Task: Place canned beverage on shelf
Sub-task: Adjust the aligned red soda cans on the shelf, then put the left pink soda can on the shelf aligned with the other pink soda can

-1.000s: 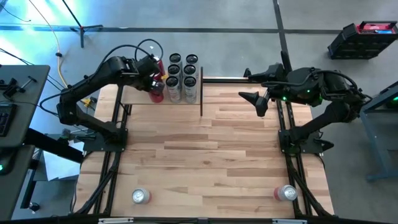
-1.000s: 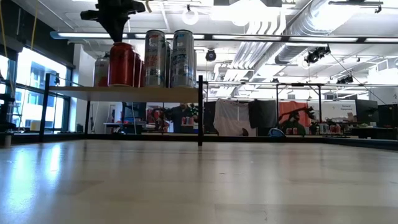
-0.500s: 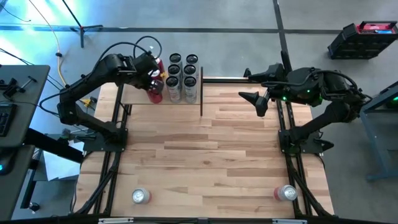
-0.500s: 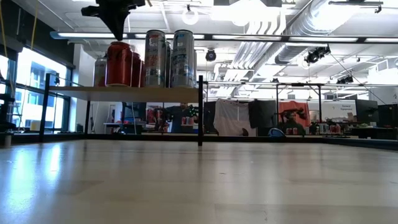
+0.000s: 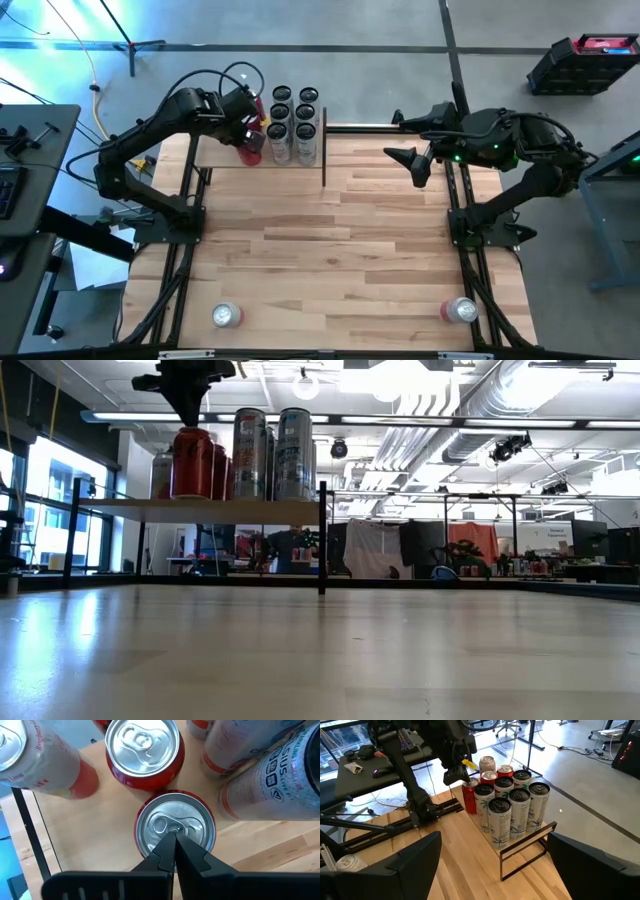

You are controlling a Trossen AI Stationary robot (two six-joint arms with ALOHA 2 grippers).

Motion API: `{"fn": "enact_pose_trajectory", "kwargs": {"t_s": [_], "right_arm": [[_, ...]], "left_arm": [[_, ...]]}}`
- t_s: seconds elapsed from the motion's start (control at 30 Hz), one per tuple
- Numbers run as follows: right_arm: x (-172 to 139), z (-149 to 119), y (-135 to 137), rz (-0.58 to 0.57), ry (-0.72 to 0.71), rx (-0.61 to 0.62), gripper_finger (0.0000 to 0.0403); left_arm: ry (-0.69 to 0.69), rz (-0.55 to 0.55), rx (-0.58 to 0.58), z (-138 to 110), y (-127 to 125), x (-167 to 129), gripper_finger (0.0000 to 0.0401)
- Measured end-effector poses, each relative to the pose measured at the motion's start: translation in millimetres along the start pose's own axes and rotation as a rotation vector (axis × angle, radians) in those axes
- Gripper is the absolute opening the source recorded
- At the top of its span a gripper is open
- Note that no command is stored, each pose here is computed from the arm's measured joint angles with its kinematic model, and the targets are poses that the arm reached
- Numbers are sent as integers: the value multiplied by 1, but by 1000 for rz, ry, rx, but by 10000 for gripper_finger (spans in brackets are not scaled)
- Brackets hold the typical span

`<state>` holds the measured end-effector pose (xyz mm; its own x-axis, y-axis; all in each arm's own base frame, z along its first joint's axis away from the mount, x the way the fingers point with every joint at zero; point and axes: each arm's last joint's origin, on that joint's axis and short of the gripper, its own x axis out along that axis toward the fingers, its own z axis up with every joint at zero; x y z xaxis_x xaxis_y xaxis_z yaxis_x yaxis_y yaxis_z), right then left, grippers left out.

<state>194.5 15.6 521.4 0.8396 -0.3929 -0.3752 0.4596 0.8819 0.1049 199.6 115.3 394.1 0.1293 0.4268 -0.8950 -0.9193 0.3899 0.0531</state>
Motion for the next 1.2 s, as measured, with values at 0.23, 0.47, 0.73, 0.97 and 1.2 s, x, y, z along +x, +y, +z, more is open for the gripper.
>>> {"fn": "enact_pose_trajectory", "kwargs": {"t_s": [0.23,0.47,0.73,0.97,1.2], "right_arm": [[0,0,0,0,0,12,348],[0,0,0,0,0,21,348],[0,0,0,0,0,15,348],[0,0,1,3,2,-8,348],[5,-1,4,3,13,-153,348]], "left_arm": [[-10,16,1,0,1,0,0],[-30,-14,0,3,-1,0,0],[-197,-161,56,16,5,-46,0],[-258,-508,342,-12,9,-107,0],[-84,-662,351,-59,14,-131,13]]}}
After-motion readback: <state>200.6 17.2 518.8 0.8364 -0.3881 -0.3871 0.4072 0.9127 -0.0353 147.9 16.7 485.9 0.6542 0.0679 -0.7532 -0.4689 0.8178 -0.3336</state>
